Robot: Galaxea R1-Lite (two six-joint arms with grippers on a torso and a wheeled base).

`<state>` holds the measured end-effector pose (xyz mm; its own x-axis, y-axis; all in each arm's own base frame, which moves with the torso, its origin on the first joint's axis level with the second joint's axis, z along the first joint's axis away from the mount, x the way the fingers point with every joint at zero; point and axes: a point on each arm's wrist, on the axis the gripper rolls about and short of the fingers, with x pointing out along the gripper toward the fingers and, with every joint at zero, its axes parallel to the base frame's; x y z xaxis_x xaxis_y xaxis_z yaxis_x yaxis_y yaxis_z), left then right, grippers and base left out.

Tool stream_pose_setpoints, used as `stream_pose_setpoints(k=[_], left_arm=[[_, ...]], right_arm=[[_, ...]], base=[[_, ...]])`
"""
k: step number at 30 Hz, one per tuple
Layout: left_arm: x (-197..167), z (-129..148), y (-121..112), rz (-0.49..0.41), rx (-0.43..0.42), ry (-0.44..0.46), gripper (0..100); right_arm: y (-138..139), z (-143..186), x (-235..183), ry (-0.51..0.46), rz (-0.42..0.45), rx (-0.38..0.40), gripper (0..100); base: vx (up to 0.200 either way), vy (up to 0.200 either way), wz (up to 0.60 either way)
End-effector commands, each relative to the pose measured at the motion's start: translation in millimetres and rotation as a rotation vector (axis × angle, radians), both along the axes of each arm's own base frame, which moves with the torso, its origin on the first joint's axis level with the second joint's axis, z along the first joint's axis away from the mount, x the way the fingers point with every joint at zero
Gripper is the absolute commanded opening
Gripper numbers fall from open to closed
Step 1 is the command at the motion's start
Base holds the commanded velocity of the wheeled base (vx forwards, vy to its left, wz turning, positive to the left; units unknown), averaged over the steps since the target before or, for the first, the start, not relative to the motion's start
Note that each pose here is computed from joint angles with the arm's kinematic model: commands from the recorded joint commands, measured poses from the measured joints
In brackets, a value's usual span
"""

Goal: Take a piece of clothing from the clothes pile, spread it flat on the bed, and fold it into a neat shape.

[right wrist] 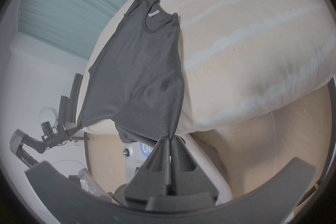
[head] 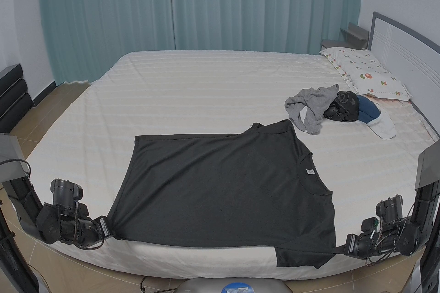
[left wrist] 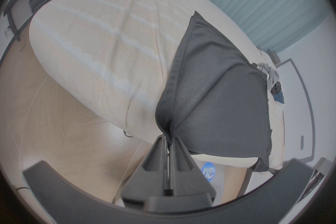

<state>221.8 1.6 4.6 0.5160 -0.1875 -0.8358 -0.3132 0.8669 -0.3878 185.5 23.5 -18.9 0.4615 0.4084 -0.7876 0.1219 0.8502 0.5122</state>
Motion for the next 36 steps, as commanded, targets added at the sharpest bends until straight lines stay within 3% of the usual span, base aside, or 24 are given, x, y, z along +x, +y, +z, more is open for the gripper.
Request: stream_pose_setpoints(k=[1, 8, 22, 36], left_arm=[[-14, -5, 0, -0.057, 0.040, 0.038, 0], [-18, -7, -1, -0.074, 0.047, 0.050, 0], [-45, -11, -1, -0.219, 0.144, 0.104, 0], [-61, -9, -7, -0.258, 0.192, 0.139, 0]], right_arm=[[0, 9, -10, -0.003, 0.042, -0.026, 0], [3, 11, -17, 0.035, 0.070, -0.047, 0], [3, 23, -37, 0.079, 0.147, -0.129, 0], [5, 31, -53, 0.105, 0.215, -0.186, 0]], base=[[0.000, 0.000, 0.00], [0.000, 0.000, 0.00], [0.000, 0.000, 0.00], [0.000, 0.000, 0.00]])
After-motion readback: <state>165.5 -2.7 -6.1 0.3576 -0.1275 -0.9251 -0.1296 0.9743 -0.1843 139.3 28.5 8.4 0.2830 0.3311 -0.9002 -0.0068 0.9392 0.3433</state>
